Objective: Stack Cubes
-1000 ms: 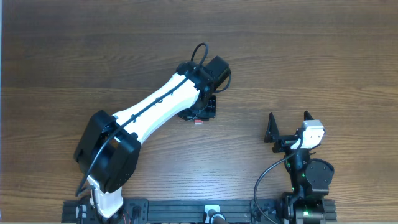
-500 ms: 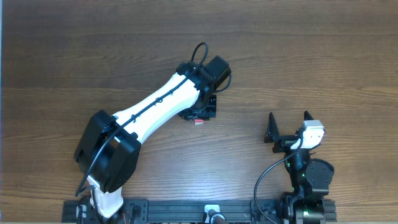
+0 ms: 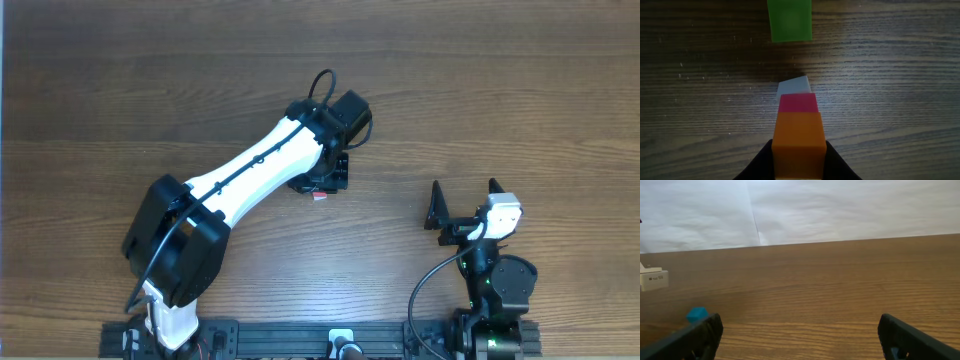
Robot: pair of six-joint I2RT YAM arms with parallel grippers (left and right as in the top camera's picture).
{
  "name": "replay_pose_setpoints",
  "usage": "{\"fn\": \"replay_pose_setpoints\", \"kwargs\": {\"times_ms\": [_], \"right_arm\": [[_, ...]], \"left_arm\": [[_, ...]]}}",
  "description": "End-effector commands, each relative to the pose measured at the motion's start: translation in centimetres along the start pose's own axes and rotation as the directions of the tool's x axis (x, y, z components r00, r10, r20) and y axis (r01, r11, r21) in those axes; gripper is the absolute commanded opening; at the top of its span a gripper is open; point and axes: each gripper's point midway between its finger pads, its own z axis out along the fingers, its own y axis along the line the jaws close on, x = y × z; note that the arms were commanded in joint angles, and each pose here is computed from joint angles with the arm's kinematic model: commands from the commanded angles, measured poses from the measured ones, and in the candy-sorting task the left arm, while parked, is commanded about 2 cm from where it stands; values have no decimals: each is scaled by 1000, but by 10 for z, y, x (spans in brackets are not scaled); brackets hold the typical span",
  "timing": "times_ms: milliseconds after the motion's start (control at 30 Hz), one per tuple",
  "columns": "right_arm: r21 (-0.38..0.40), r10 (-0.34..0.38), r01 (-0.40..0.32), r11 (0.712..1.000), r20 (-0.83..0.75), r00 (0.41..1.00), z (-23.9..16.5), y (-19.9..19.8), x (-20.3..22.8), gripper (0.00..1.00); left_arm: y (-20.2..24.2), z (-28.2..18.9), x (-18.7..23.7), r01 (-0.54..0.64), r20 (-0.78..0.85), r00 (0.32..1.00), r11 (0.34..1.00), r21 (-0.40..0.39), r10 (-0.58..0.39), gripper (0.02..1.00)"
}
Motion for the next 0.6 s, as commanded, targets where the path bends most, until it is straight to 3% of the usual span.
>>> {"fn": "replay_pose_setpoints", "kwargs": {"times_ms": [33, 400, 600], "right_arm": [[-12, -9, 9, 1000, -2, 1000, 0, 2, 2, 991], [-12, -9, 9, 1000, -2, 1000, 0, 2, 2, 993], [-12, -9, 9, 1000, -2, 1000, 0, 2, 2, 993]], "left_arm": [[-3, 2, -4, -9, -2, 1000, 1000, 6, 9, 80], [-3, 2, -4, -10, -3, 1000, 1000, 6, 10, 318], [-3, 2, -4, -10, -2, 1000, 1000, 6, 10, 375]]}}
